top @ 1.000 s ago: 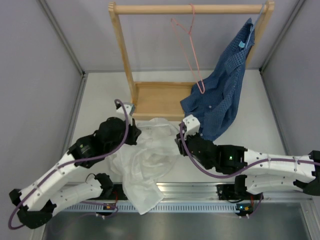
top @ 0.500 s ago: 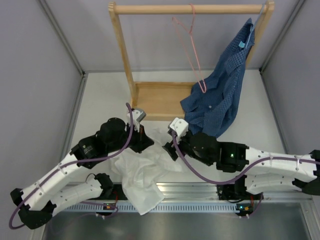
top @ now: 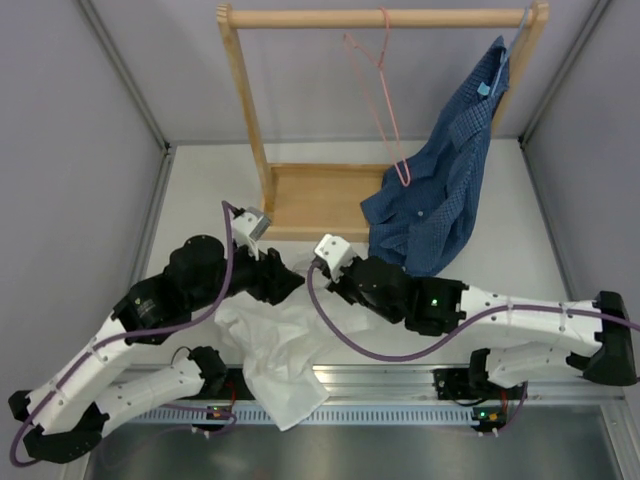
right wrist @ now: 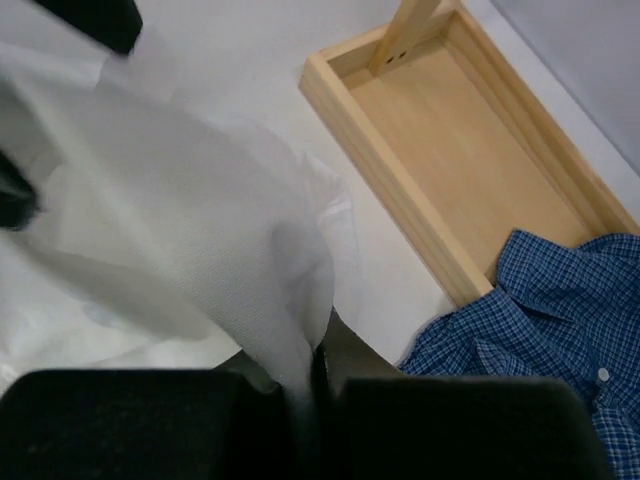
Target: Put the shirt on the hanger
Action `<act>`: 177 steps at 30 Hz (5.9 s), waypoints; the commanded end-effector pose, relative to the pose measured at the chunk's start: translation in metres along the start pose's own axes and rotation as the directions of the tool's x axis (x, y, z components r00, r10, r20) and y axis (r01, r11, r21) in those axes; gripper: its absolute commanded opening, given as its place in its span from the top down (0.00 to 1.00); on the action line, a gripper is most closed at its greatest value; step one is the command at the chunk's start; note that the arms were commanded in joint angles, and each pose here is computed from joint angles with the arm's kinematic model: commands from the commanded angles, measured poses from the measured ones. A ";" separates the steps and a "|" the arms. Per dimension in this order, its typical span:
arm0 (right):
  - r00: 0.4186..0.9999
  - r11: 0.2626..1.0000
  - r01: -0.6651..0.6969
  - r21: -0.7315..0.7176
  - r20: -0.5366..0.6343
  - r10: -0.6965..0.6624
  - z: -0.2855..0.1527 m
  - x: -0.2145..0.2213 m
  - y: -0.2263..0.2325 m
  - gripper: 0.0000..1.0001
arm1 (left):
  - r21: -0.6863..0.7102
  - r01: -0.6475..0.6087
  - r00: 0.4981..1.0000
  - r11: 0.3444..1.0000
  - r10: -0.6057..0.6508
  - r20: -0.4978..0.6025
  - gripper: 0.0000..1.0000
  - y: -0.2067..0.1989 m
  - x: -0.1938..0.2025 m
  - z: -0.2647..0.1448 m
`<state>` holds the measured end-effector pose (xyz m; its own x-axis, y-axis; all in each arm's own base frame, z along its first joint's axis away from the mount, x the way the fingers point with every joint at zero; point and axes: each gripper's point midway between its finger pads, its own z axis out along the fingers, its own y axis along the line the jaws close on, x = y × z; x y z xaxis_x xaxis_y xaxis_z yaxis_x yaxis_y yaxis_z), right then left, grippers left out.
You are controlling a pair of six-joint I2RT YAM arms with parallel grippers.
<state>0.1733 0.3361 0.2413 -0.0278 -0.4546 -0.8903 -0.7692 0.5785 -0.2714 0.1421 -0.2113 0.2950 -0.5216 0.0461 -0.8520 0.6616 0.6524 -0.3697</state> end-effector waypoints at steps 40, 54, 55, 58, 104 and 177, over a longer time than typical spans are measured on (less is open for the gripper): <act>0.865 0.938 -0.270 -0.216 0.374 0.335 -0.178 -0.058 -0.062 1.00 | -0.240 0.088 0.965 0.967 -0.023 0.260 1.00 0.074 0.016 0.063; 0.839 0.907 -0.412 -0.085 0.351 0.414 -0.154 -0.075 -0.082 1.00 | -0.575 0.070 0.872 0.815 0.230 0.433 1.00 0.072 -0.150 -0.118; 0.816 0.898 -0.427 -0.107 0.382 0.433 -0.157 -0.087 -0.083 1.00 | -0.588 0.057 0.834 0.807 0.285 0.473 1.00 0.061 -0.184 -0.146; 0.779 0.885 -0.439 -0.153 0.427 0.460 -0.161 -0.114 -0.083 1.00 | -0.618 0.014 0.778 0.786 0.380 0.501 1.00 0.043 -0.238 -0.183; 0.726 0.721 -0.621 0.308 -0.119 0.677 0.066 0.046 -0.073 1.00 | -0.516 0.331 0.934 0.790 -0.198 0.297 0.02 0.067 0.031 0.094; 0.913 0.849 -0.358 0.389 -0.046 0.406 -0.026 -0.083 -0.274 0.89 | -0.397 0.209 0.974 0.893 -0.227 0.003 1.00 0.060 0.044 0.093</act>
<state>0.3676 0.2063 0.3784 -0.4065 -0.2321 -0.8837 -0.4123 0.9097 -0.0493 0.2095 -0.2371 0.1904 -0.6595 -0.1128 -0.7432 0.2440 0.9030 -0.3536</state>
